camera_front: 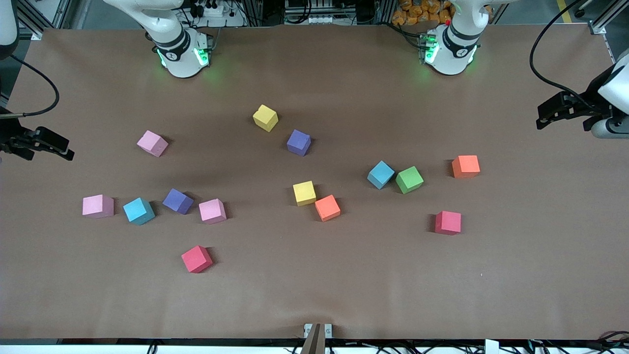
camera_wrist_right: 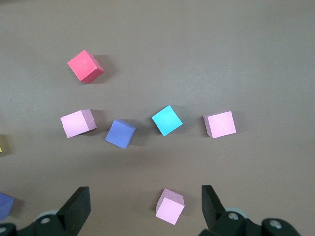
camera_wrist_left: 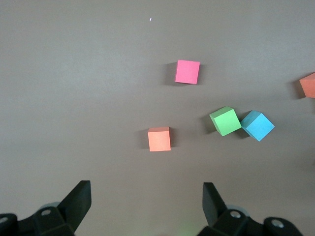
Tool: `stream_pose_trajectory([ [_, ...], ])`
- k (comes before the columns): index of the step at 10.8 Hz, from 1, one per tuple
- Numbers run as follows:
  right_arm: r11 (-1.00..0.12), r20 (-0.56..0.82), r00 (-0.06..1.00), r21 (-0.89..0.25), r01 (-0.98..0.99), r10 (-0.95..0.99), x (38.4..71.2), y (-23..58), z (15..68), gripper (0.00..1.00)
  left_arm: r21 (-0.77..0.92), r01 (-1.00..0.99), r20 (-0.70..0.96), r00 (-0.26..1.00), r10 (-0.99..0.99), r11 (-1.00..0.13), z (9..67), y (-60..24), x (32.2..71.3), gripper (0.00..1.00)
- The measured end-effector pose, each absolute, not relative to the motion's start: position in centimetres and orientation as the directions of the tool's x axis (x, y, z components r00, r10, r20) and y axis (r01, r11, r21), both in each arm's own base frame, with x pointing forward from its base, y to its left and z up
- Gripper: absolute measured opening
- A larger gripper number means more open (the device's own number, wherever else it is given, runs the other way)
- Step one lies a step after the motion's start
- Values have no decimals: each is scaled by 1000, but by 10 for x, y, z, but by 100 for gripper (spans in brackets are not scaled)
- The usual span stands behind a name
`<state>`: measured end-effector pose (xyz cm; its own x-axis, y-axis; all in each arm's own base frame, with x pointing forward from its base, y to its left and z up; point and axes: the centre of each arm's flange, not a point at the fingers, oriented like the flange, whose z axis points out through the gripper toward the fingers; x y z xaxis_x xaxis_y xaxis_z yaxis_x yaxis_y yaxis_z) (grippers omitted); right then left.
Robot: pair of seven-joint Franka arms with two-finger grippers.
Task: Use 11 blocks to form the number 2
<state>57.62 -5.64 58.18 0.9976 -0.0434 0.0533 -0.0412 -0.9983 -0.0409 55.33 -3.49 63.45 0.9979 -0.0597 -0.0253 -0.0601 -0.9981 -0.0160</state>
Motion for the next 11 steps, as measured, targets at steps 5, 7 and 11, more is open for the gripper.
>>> stream_pose_trajectory([
  [5,-998,51,998,-41,-39,-41,576,-55,582,100,-16,-60,-25,998,-60,-998,635,-35,553,100],
  [7,-998,49,998,-41,-38,-40,576,-55,581,100,-16,-60,-25,998,-60,-998,634,-35,553,100],
  [11,-998,47,998,-42,-36,-38,576,-53,581,100,10,-62,-5,998,-62,-998,632,-38,559,100],
])
